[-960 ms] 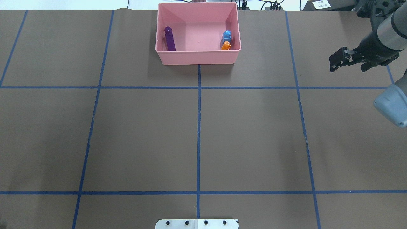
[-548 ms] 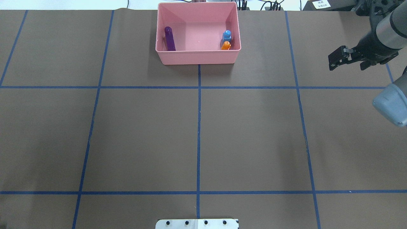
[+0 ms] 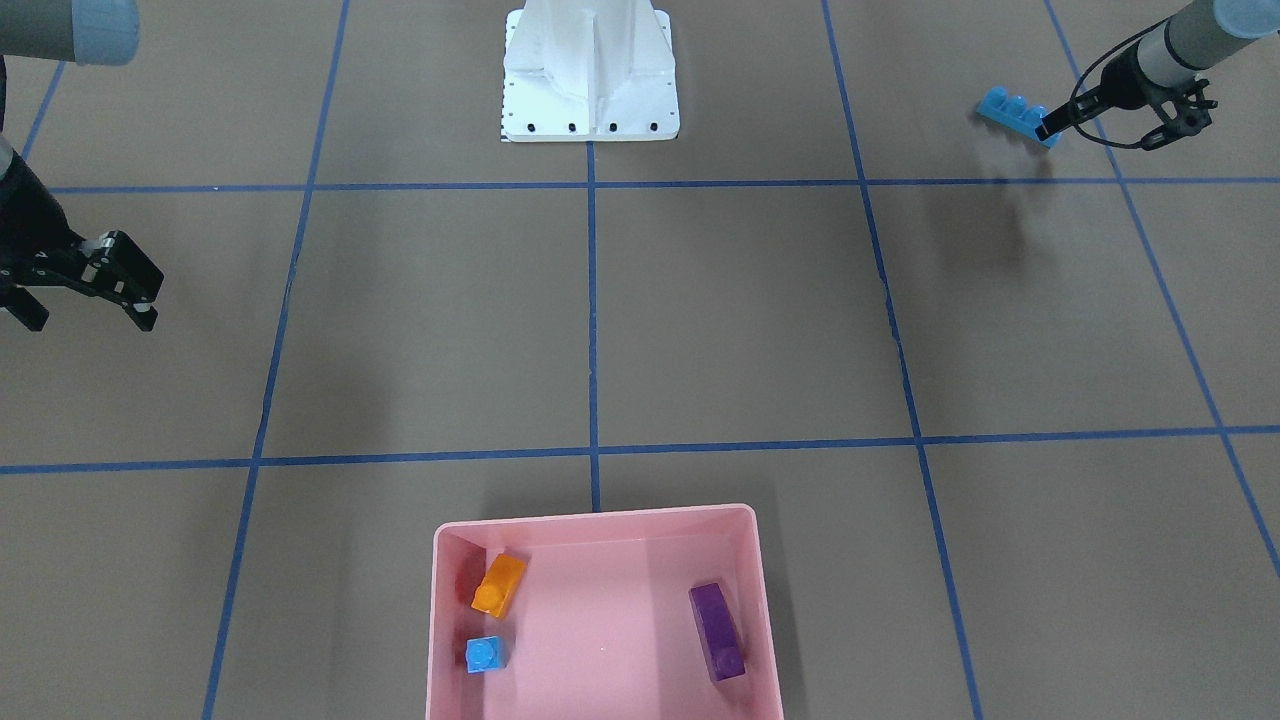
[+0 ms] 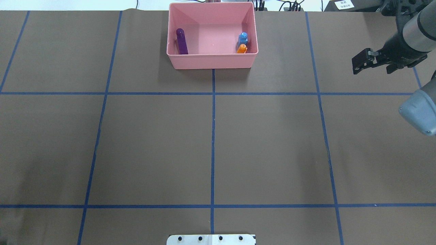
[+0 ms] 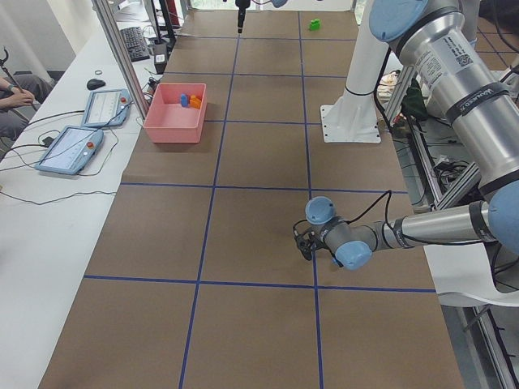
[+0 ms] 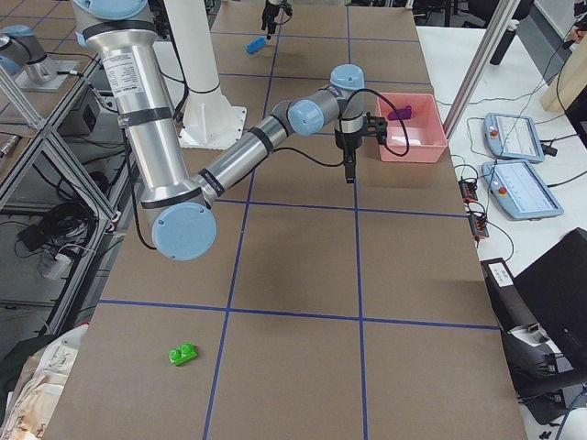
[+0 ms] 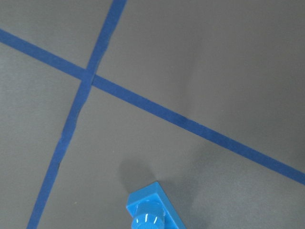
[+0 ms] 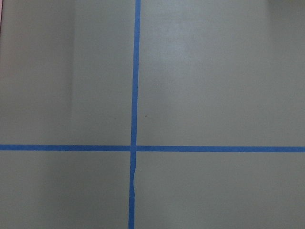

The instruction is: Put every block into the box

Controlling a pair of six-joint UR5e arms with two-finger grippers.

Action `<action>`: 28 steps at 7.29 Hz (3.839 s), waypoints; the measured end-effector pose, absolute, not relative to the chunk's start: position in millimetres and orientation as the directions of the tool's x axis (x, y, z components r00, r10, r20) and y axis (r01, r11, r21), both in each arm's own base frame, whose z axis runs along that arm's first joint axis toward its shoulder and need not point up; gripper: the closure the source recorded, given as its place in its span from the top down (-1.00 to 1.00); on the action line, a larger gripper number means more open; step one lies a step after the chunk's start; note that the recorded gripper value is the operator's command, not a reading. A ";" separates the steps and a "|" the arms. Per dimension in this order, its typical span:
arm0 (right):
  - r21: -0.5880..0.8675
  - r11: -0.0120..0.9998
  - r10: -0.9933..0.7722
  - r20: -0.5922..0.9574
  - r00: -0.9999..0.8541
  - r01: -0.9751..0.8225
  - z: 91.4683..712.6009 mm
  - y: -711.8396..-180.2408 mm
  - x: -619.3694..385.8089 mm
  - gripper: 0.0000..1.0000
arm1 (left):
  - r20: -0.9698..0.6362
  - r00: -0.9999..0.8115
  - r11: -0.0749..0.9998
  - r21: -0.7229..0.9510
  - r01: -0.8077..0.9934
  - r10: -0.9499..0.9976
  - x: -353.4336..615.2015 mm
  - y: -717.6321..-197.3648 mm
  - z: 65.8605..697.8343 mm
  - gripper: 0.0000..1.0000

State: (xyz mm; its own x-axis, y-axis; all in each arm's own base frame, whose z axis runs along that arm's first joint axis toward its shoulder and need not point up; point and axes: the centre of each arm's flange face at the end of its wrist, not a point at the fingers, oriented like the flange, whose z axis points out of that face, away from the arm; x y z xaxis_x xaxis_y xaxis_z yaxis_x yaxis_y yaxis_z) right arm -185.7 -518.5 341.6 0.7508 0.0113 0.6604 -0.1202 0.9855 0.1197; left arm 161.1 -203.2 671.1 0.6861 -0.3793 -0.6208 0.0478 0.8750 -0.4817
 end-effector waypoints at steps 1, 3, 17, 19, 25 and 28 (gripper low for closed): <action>0.124 0.985 0.010 0.660 0.752 -0.122 340.4 -518.4 -185.5 0.98 | -0.621 0.694 0.876 -0.481 0.028 -0.363 168.0 -201.4 673.6 0.93; 0.128 0.984 0.008 0.658 0.753 -0.123 339.2 -518.4 -185.4 0.98 | -0.623 0.708 0.878 -0.478 -0.007 -0.334 175.6 -195.4 676.7 0.59; 0.152 0.980 -0.003 0.665 0.747 -0.131 326.0 -511.9 -179.5 0.98 | -0.703 0.668 0.900 -0.421 -0.117 -0.242 186.2 -180.8 663.1 -1.00; 0.141 0.982 0.003 0.664 0.747 -0.129 331.1 -510.3 -177.9 0.98 | -0.770 0.603 0.919 -0.365 -0.147 -0.209 197.7 -188.8 615.8 -1.00; 0.123 0.992 -0.045 0.625 0.779 -0.041 390.1 -425.2 -126.2 0.98 | -0.907 0.405 0.985 -0.156 -0.069 -0.115 209.7 -227.3 477.5 -1.00; 0.130 0.991 -0.106 0.596 0.796 0.035 418.9 -407.0 -111.8 0.98 | -0.927 0.356 0.993 -0.100 0.065 -0.117 232.6 -302.2 404.9 -1.00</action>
